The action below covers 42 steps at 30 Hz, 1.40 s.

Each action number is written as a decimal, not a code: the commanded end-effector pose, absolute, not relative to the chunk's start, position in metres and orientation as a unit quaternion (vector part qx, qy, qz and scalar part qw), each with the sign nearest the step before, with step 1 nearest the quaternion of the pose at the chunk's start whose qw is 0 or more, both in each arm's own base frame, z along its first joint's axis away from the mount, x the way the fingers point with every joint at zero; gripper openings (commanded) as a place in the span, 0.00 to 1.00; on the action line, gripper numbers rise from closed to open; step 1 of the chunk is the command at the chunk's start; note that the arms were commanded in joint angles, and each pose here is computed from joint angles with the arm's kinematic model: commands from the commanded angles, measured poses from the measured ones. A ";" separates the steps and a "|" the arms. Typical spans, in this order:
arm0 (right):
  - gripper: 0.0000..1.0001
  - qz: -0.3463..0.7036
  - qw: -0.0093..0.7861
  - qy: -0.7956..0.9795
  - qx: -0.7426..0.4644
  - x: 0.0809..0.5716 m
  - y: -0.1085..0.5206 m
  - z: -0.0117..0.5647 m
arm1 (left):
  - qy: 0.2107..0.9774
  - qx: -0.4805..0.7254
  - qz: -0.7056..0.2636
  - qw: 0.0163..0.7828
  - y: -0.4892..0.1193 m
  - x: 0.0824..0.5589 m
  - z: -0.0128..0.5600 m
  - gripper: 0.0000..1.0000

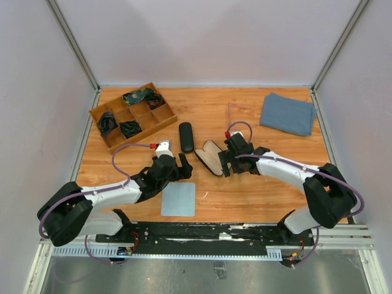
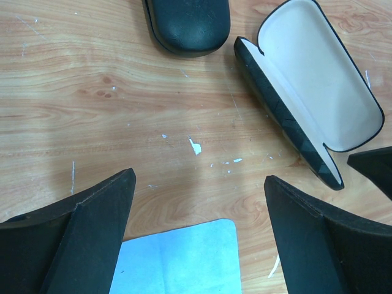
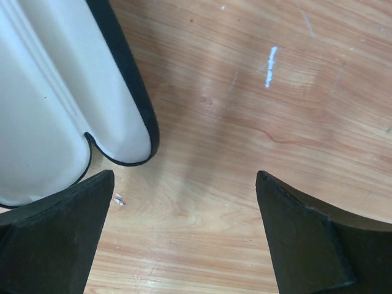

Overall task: Organize the sunglasses
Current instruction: Adjust the sunglasses case at the center of the board.

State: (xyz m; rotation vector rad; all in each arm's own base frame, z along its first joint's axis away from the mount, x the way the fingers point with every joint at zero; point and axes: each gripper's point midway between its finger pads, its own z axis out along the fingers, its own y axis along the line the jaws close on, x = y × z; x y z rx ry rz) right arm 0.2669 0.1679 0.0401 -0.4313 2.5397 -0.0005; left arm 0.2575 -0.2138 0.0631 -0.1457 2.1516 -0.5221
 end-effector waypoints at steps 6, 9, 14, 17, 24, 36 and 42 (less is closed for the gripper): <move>0.98 -0.004 0.281 0.947 -0.153 0.266 0.152 0.054 | 0.862 -0.061 -0.220 0.452 -0.217 0.260 0.068 0.92; 0.98 0.003 0.273 0.950 -0.153 0.262 0.154 0.049 | 0.863 -0.061 -0.219 0.452 -0.217 0.260 0.068 0.92; 0.98 0.020 0.262 0.953 -0.151 0.257 0.160 0.039 | 0.862 -0.060 -0.220 0.452 -0.217 0.260 0.068 0.92; 0.98 0.021 0.256 0.955 -0.152 0.256 0.164 0.033 | 0.862 -0.060 -0.221 0.453 -0.217 0.260 0.069 0.92; 0.98 0.023 0.248 0.957 -0.148 0.260 0.169 0.025 | 0.858 -0.058 -0.222 0.459 -0.215 0.260 0.076 0.92; 0.98 0.003 0.234 0.965 -0.119 0.278 0.166 0.015 | 0.855 -0.054 -0.224 0.464 -0.210 0.255 0.082 0.92; 0.98 -0.008 0.238 0.965 -0.112 0.290 0.161 0.017 | 0.856 -0.051 -0.223 0.463 -0.209 0.253 0.082 0.93</move>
